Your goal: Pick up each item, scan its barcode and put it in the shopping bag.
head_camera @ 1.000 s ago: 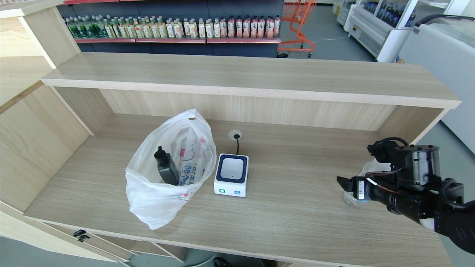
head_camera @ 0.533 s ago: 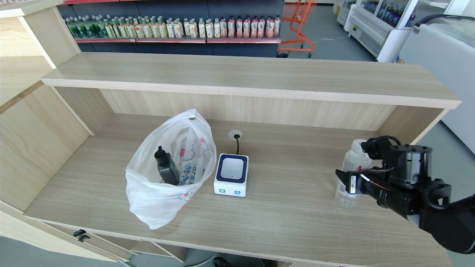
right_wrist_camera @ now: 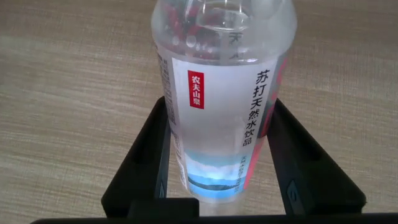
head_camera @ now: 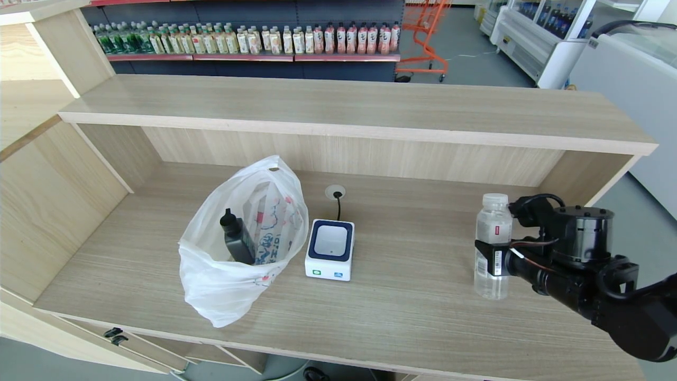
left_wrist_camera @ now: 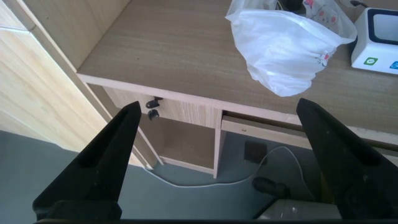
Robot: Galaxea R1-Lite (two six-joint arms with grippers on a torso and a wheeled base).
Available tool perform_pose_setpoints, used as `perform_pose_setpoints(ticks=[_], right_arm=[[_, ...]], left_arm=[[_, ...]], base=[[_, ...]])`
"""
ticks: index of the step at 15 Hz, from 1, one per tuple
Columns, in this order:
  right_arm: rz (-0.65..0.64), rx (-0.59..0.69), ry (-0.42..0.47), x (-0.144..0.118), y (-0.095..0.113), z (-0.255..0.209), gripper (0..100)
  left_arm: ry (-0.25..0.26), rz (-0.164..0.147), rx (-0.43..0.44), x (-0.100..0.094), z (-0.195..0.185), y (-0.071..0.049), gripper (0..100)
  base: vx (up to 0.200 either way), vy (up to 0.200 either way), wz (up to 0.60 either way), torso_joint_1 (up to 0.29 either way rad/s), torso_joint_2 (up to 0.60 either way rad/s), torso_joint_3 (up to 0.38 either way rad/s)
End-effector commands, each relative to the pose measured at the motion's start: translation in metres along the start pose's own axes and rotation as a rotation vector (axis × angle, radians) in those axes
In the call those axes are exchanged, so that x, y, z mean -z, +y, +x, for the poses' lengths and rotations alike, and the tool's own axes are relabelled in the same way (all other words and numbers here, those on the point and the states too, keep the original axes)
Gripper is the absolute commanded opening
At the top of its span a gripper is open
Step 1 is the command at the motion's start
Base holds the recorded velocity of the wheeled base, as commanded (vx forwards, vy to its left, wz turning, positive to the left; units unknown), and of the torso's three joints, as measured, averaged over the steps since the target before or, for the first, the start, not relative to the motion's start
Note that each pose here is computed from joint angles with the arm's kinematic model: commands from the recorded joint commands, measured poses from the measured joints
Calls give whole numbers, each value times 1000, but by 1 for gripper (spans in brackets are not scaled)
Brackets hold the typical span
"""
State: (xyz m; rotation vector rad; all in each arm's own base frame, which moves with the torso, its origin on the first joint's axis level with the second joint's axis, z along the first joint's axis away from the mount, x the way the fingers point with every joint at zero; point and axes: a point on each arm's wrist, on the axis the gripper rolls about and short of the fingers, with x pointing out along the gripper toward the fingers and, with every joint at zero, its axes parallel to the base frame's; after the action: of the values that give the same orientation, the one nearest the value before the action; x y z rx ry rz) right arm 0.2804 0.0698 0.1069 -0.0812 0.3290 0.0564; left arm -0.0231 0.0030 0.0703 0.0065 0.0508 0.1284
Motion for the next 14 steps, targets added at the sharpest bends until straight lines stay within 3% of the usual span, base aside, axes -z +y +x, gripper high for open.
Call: perform_pose_setpoints(ticks=[1,7,14], right_arm=[[0,-11,-44,-9,-1,-9,0],[12,-48,-117,-20,-3,-25,0],[91,-568,-291,-57,20,-81,0]], left_arm=[[2,0,0,0,0,0,100],[2,0,0,0,0,0,100],[2,0,0,0,0,0,100]], base=[[0,0,0,0,0,0],[0,0,0,0,0,0],[0,0,0,0,0,0]])
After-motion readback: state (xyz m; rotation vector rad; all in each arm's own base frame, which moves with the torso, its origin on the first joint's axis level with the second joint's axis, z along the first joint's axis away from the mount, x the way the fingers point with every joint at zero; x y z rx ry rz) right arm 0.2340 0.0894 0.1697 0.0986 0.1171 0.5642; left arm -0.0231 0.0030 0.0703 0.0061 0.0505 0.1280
